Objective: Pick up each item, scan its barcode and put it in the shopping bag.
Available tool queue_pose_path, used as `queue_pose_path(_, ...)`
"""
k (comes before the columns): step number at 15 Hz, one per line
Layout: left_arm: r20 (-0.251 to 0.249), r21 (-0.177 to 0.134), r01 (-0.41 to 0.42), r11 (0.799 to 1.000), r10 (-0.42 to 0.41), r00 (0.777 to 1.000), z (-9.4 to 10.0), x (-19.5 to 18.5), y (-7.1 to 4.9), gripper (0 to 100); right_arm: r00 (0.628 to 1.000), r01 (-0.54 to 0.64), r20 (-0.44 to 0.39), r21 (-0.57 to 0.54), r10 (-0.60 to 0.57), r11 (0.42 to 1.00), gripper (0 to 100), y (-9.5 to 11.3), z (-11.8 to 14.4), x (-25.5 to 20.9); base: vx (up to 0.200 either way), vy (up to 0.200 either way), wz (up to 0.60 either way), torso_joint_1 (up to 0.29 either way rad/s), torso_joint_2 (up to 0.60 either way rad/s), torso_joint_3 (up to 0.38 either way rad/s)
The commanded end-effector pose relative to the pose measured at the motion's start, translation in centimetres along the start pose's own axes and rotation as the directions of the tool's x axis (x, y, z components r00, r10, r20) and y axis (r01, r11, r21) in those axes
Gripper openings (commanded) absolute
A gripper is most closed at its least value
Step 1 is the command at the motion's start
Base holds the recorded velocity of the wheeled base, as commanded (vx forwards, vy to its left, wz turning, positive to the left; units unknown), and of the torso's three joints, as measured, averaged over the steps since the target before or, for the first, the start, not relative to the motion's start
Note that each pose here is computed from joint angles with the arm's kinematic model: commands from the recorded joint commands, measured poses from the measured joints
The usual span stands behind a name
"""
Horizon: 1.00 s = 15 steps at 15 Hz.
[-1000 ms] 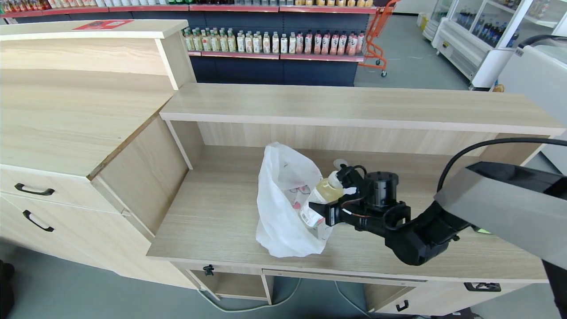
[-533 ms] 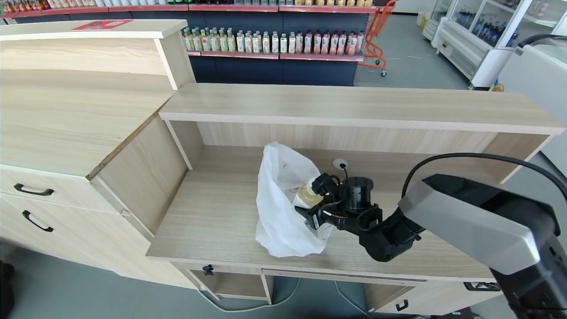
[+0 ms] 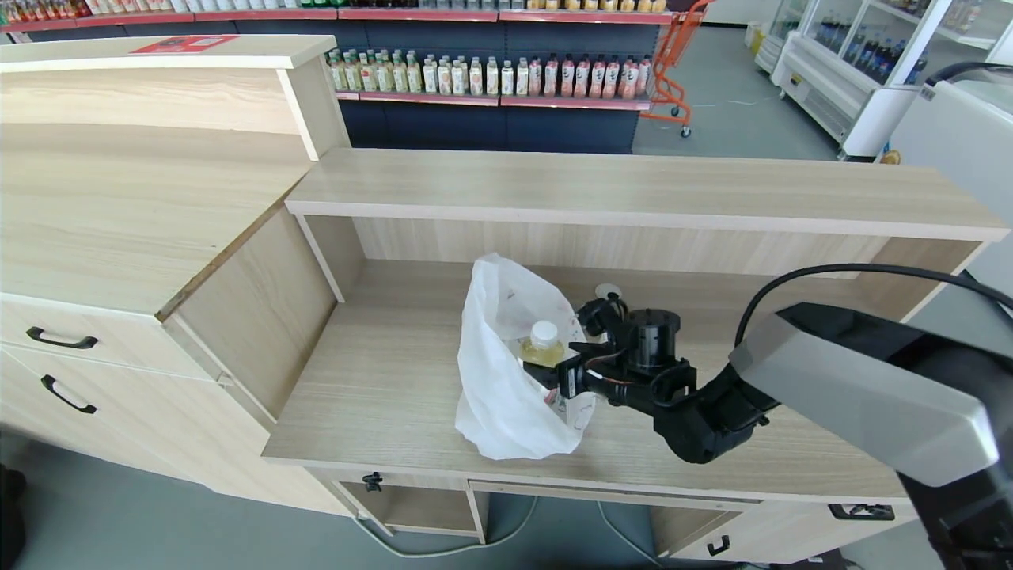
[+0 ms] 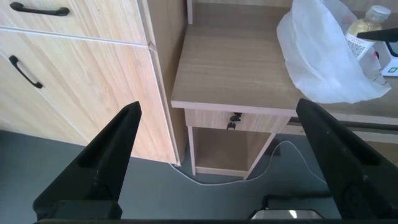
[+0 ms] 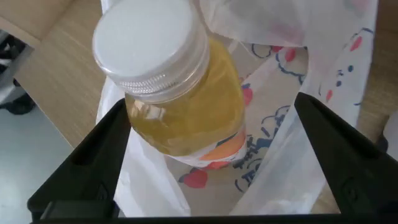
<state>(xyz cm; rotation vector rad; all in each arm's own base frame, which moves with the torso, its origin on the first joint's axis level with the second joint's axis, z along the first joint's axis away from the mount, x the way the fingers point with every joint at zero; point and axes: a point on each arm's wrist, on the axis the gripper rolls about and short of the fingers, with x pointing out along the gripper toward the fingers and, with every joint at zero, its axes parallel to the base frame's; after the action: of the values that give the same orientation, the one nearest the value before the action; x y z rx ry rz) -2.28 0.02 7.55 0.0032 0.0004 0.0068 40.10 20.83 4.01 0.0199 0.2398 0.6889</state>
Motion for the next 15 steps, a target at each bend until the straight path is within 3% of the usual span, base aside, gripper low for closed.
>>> queue_pose_path(1, 0.000, 0.000, 0.001, 1.000, -0.001, 1.000, 0.0, 0.0, 0.0, 100, 0.999, 0.033, 0.033, 0.155, -0.038, 0.987, 100, -0.6, 3.6, -4.2, 0.000, 0.000, 0.00, 0.000, 0.00, 0.000)
queue_pose_path(4, 0.000, 0.000, -0.001, 1.000, 0.001, 1.000, 0.0, 0.0, 0.0, 100, 0.995, 0.097, -0.010, 0.203, -0.097, 0.974, 100, -1.7, 4.4, -8.7, 0.000, 0.000, 0.00, 0.000, 0.00, 0.000)
queue_pose_path(7, 0.000, 0.000, 0.001, 1.000, -0.001, 1.000, 0.0, 0.0, 0.0, 100, 0.990, 0.113, 0.045, 0.316, -0.134, 0.942, 100, -1.5, 7.0, -13.8, 0.000, 0.000, 0.00, 0.000, 0.00, 0.000)
queue_pose_path(10, 0.000, 0.000, 0.001, 1.000, -0.001, 1.000, 0.0, 0.0, 0.0, 100, 0.970, 0.216, 0.026, 0.355, -0.241, 0.910, 100, -3.3, 7.7, -18.4, 0.000, 0.000, 0.00, 0.000, 0.00, 0.000)
queue_pose_path(12, 0.000, 0.000, 0.001, 1.000, -0.001, 1.000, 0.0, 0.0, 0.0, 100, 0.944, 0.312, -0.019, 0.368, -0.329, 0.876, 100, -4.6, 8.4, -21.6, 0.000, 0.000, 0.00, 0.000, 0.00, 0.000)
queue_pose_path(15, 0.000, 0.000, 0.001, 1.000, -0.001, 1.000, 0.0, 0.0, 0.0, 100, 0.838, 0.541, -0.086, 0.260, -0.539, 0.800, 100, -8.2, 10.7, -28.4, 0.000, 0.000, 0.00, 0.000, 0.00, 0.000)
